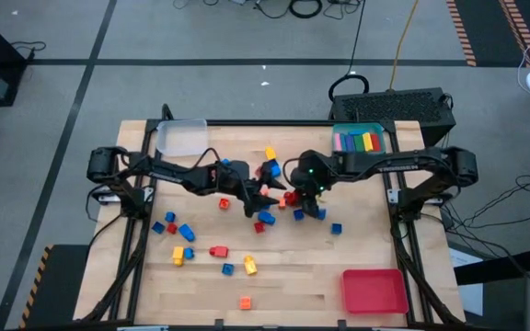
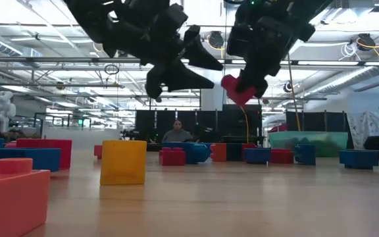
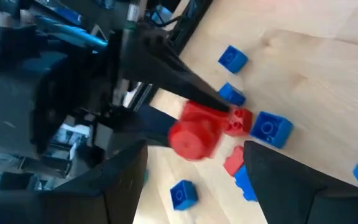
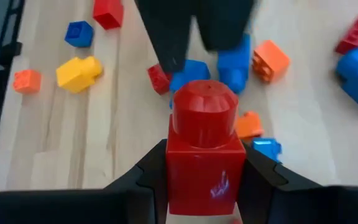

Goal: Sort blocks by size
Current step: Put the big red game piece into the transparent bin

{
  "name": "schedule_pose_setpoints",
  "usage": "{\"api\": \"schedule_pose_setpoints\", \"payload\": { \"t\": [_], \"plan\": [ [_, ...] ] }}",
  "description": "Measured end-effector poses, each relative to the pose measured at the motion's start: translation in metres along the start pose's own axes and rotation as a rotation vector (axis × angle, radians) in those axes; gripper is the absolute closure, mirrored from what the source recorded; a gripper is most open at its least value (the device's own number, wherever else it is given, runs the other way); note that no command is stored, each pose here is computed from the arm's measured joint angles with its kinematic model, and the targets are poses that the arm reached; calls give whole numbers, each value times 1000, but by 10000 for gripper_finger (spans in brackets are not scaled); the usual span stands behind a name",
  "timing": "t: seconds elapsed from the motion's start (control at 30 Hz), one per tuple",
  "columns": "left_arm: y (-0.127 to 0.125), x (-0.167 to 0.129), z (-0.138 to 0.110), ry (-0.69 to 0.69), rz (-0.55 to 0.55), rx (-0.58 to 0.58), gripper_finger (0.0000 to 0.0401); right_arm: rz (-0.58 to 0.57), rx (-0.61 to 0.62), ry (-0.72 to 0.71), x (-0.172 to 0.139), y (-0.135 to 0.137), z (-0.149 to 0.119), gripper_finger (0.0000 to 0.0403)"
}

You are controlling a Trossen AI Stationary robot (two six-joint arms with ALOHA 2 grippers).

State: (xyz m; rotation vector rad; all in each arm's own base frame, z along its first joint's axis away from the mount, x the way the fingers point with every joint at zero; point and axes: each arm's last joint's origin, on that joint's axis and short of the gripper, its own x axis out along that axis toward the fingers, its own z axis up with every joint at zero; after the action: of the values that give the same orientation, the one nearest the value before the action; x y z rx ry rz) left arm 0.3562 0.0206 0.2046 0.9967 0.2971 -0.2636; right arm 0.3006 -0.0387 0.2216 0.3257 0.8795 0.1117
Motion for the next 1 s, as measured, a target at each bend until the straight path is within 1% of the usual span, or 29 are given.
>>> {"api": "schedule_pose_setpoints", "payload": {
  "t": [0.13,0.27,0.33,0.47,0.6,0.7,0.9,1.0],
  "plan": [
    [2,6,1,-14,-28,2,134,15,-12,13,9,-1,-1,283],
    [-2,14,-2,5,-89,-7,134,17,-22,3,10,-1,0,283],
    [-4,17,-3,12,-103,-8,134,18,-27,-10,10,-1,2,283],
    [-6,22,-4,11,-108,21,134,20,-41,-15,10,-1,2,282],
    [-2,23,-1,4,-97,23,140,20,-42,-20,10,-1,3,282],
    [2,23,1,-1,-87,5,162,20,-43,-20,10,-1,3,282],
    [3,23,2,10,-125,10,230,49,-47,-32,10,0,4,282],
    [2,23,2,17,-135,2,249,61,-46,-33,10,0,4,282]
  ]
}}
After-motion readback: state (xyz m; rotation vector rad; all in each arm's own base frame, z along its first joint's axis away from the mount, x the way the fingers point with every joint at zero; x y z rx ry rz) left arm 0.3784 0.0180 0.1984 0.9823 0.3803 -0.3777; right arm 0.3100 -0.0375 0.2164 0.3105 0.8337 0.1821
